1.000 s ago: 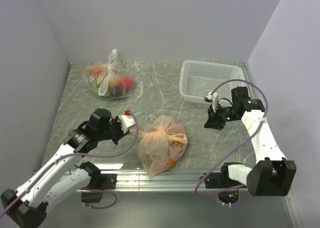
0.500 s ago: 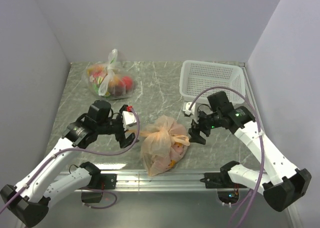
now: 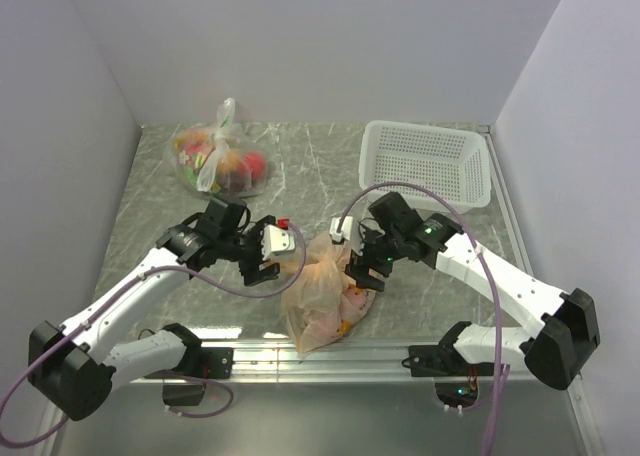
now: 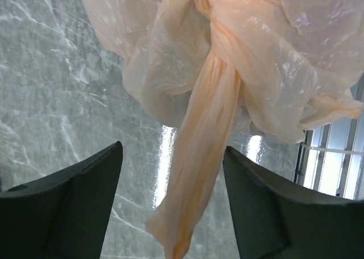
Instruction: Place the fake fruits into the plastic bag and tie a complex knot
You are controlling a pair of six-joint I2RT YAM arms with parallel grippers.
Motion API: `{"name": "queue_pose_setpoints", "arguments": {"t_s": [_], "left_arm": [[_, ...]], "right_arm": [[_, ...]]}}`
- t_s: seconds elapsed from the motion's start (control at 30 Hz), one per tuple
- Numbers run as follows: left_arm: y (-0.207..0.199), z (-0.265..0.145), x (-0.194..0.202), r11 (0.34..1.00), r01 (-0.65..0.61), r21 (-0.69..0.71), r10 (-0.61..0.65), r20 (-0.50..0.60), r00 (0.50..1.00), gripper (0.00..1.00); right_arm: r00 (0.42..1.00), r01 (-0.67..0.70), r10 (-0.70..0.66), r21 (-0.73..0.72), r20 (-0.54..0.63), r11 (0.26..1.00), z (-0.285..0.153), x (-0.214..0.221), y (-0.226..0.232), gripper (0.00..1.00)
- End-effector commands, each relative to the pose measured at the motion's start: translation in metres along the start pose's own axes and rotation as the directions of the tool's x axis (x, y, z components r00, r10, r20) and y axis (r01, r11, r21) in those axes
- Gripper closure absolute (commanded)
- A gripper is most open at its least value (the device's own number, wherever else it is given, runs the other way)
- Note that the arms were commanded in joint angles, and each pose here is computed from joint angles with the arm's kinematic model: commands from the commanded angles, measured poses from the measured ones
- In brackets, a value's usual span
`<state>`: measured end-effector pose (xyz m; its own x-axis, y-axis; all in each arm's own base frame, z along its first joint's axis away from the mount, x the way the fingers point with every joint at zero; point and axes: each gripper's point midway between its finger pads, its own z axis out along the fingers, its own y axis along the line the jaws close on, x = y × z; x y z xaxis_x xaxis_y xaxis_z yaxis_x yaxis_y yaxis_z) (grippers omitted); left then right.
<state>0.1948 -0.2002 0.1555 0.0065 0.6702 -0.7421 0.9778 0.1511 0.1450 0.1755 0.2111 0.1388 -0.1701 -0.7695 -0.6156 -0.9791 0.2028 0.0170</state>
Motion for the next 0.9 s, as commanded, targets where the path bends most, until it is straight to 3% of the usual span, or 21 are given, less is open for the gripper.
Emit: {"name": "queue_pose_setpoints", "arguments": {"t_s": [0.0,0.2,0.27,0.3,0.33,0.37,0.63,0.87], "left_arm": [[0.001,0.005,-0.004,0.998,-0.047,0.036,0.046,0.019,0.999,0.25],[-0.006,0.011,0.001,0.999,0.013,0.044,-0.014,0.034,0.999,0.47],[-0.004,0.011,-0.001,0.999,0.023,0.029,-0.025,0.051,0.998,0.64],[-0.005,0.011,-0.002,0.999,0.037,0.029,-0.038,0.05,0.998,0.81],[-0.004,0.011,-0.003,0.999,0.046,0.027,-0.047,0.051,0.998,0.95],[-0.003,0.011,-0.003,0.998,0.064,0.026,-0.065,0.045,0.997,1.0],[0.03,-0.028,0.001,0.976,0.121,-0.183,-0.12,0.017,0.993,1.0],[0.051,-0.065,0.032,0.933,0.162,-0.322,-0.176,-0.016,0.984,1.0]], "right_arm": [[1.0,0.006,-0.006,0.017,-0.004,1.0,0.011,0.001,-0.003,0.19],[1.0,0.013,-0.012,0.006,-0.022,1.0,0.011,0.015,0.005,0.3],[0.999,0.025,-0.024,0.035,-0.029,0.999,0.012,0.018,0.0,0.55],[0.999,0.028,-0.026,0.046,-0.032,0.999,0.013,0.019,-0.003,0.68],[0.999,0.027,-0.025,0.063,-0.036,0.998,0.013,0.019,-0.007,0.99],[0.999,0.026,-0.023,0.087,-0.038,0.996,0.011,0.02,-0.011,1.0],[0.998,-0.063,0.052,0.26,0.047,0.964,-0.043,0.025,-0.042,1.0],[0.986,-0.159,0.167,0.379,0.012,0.911,-0.077,0.073,-0.065,1.0]]}}
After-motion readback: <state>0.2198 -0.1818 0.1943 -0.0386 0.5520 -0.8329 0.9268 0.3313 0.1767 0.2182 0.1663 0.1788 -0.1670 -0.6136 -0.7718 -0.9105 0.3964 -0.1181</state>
